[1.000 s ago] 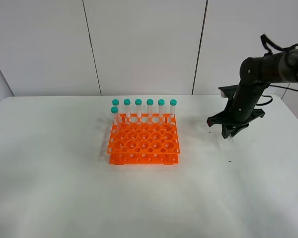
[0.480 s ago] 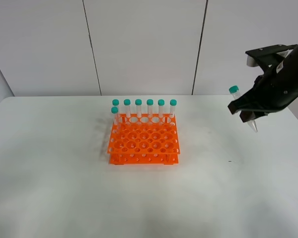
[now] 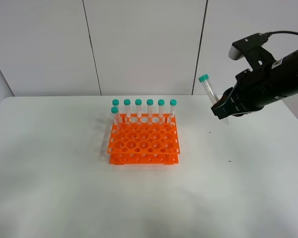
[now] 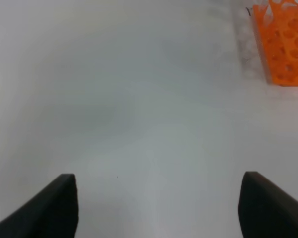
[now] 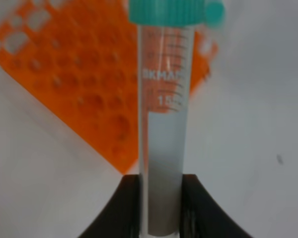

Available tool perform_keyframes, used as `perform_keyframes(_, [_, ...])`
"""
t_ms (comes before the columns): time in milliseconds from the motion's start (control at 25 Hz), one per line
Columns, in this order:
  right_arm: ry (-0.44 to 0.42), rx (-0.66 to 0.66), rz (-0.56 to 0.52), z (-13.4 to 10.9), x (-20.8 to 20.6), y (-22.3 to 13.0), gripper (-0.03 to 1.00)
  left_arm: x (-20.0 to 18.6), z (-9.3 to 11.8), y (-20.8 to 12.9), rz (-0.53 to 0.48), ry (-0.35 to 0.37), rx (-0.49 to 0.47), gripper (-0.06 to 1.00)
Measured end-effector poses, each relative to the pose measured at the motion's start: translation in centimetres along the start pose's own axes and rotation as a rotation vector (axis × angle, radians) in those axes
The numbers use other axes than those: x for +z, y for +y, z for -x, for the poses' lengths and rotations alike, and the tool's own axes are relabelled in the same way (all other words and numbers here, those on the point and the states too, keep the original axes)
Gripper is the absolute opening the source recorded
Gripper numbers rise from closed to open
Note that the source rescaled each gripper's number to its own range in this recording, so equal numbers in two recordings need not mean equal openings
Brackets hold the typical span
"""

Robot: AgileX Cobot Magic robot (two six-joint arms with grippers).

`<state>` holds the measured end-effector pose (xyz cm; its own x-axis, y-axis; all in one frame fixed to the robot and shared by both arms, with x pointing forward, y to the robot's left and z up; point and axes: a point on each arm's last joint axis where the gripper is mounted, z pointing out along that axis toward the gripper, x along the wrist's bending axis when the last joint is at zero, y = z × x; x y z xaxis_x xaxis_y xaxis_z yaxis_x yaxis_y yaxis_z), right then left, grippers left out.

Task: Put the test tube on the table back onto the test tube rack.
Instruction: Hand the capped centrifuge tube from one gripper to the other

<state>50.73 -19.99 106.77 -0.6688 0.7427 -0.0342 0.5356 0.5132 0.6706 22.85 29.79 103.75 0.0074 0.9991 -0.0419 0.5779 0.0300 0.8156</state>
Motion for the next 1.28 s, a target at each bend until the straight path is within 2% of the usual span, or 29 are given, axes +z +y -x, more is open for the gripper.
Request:
perform_keyframes(120, [0.076,-0.012,0.079,-0.7,0.0,0.7,0.03,0.0,0.0,0.0,0.000,0.000,0.000,1.00])
perform_keyframes(280, [0.134,0.009,0.098,-1.6,0.1,0.9,0.03,0.0,0.0,0.0,0.000,0.000,0.000,1.00])
perform_keyframes(480, [0.252,-0.076,0.051,-5.9,1.2,0.6,0.03,0.0,0.0,0.0,0.000,0.000,0.000,1.00])
perform_keyframes(560, [0.267,-0.079,0.057,-6.8,1.5,0.8,0.03,0.0,0.0,0.0,0.000,0.000,0.000,1.00])
perform_keyframes(680, [0.270,-0.044,0.049,-6.8,2.7,0.8,0.03,0.0,0.0,0.0,0.000,0.000,0.000,1.00])
perform_keyframes(840, [0.313,-0.020,-0.050,-7.1,6.1,-0.3,0.03,0.0,0.0,0.0,0.000,0.000,0.000,1.00])
perform_keyframes(960, [0.361,-0.074,-0.099,-9.0,7.8,-0.7,0.03,0.0,0.0,0.0,0.000,0.000,0.000,1.00])
perform_keyframes(1080, [0.373,-0.078,-0.084,-10.2,8.4,-0.5,0.03,0.0,0.0,0.0,0.000,0.005,0.002,1.00])
perform_keyframes(1280, [0.374,-0.033,-0.065,-10.1,8.4,-0.3,0.03,-1.1,0.1,0.8,0.048,-0.001,0.002,1.00])
